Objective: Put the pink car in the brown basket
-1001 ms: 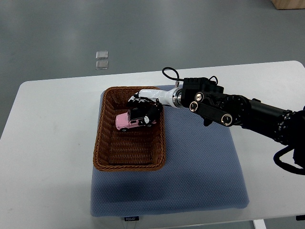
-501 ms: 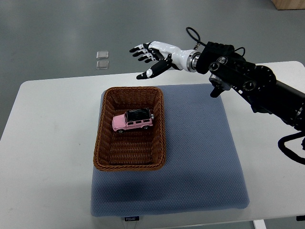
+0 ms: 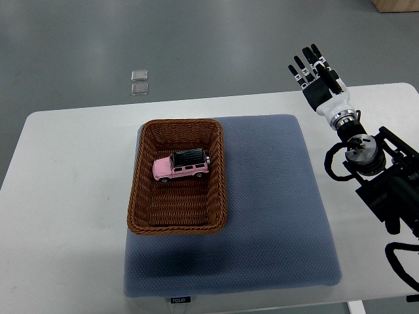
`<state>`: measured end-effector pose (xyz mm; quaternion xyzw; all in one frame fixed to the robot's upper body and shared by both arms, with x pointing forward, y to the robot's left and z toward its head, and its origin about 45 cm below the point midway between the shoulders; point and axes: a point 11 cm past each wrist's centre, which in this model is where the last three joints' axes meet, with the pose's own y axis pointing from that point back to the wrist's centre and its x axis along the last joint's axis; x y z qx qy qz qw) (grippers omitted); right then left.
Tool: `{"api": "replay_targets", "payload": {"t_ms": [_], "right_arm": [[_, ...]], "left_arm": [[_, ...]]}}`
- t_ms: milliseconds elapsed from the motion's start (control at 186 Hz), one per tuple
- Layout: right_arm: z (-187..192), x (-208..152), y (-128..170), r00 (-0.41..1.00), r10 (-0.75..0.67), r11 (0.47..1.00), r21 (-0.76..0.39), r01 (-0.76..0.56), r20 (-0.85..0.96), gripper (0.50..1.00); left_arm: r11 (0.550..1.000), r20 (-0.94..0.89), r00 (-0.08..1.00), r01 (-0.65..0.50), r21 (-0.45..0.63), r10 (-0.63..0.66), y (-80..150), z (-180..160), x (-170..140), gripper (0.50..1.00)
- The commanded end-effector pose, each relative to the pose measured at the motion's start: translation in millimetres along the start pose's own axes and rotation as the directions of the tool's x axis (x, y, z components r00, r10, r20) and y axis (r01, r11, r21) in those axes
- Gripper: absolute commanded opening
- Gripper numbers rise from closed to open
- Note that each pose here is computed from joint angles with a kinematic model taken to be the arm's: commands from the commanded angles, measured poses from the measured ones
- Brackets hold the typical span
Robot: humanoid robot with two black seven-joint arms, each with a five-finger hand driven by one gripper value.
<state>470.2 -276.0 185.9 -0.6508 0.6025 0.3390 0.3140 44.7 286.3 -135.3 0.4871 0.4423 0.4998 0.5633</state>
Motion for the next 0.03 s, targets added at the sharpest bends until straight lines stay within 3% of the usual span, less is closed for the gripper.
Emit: {"api": "replay_targets", "payload": {"t_ms": [0, 22], "right_arm": [[0.0, 6.9, 2.8, 1.0, -0.004, 1.0, 0.011, 0.004, 0.011, 0.907], [0.0, 6.7, 2.9, 1.0, -0.009, 1.0, 0.011, 0.009, 0.012, 0.907]], "left_arm": [[1.0, 0.0, 1.0, 0.0, 0.0, 0.0, 0.0, 0.0, -0.1, 1.0], [1.0, 0.0, 1.0, 0.0, 0.0, 0.0, 0.0, 0.0, -0.1, 1.0]]}}
